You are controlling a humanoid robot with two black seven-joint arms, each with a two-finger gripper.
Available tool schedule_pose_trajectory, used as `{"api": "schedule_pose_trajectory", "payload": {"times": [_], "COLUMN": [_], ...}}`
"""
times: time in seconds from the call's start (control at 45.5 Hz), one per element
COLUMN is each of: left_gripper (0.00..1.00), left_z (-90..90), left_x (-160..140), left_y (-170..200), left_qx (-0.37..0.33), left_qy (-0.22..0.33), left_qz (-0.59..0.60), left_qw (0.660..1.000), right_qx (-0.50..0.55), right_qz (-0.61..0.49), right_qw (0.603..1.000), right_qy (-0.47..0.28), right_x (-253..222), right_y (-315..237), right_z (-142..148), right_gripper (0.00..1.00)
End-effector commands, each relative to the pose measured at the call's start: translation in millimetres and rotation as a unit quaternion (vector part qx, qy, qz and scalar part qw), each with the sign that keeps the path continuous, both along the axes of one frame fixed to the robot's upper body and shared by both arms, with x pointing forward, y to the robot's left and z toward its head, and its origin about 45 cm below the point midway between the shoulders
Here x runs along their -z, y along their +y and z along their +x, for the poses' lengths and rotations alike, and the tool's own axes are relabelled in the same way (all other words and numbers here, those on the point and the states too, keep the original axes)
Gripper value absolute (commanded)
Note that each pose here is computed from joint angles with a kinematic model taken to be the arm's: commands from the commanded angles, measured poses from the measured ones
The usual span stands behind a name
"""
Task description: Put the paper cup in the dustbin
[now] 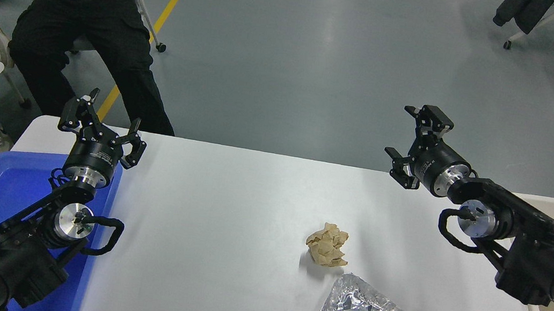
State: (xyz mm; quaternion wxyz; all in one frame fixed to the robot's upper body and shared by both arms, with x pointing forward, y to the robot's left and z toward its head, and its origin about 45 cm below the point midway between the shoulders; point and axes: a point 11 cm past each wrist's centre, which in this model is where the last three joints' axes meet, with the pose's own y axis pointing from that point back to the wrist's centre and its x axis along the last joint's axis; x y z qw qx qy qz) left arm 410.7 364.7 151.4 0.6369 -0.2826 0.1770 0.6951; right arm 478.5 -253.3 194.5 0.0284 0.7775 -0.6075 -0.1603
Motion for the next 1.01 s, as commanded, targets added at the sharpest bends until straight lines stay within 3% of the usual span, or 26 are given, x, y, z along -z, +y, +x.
{"api": "schedule_pose_trajectory", "payload": {"times": [0.0, 0.549, 0.989], "left_gripper": [1.00, 1.00, 1.00], "left_z": [0.0, 0.0, 0.0], "left_x": [0, 0, 0], "left_y": [0, 0, 0], "left_qx": [0.000, 0.000, 0.000], "left_qy": [0.000, 0.000, 0.000], "left_qz": [0.000, 0.000, 0.000], "left_qw": [1.000, 1.000, 1.000], "right_qx": [0.009, 0.032, 0.063], "right_qz": [0.043, 0.158, 0.181], "right_qw": [0.999, 0.987, 0.981], "right_qy": [-0.004, 0.005, 0.027], "right_x": [-4, 2, 26], "right_y": [16, 55, 55], "right_z": [1, -2, -7], "right_gripper": [0.99, 0.99, 0.99]}}
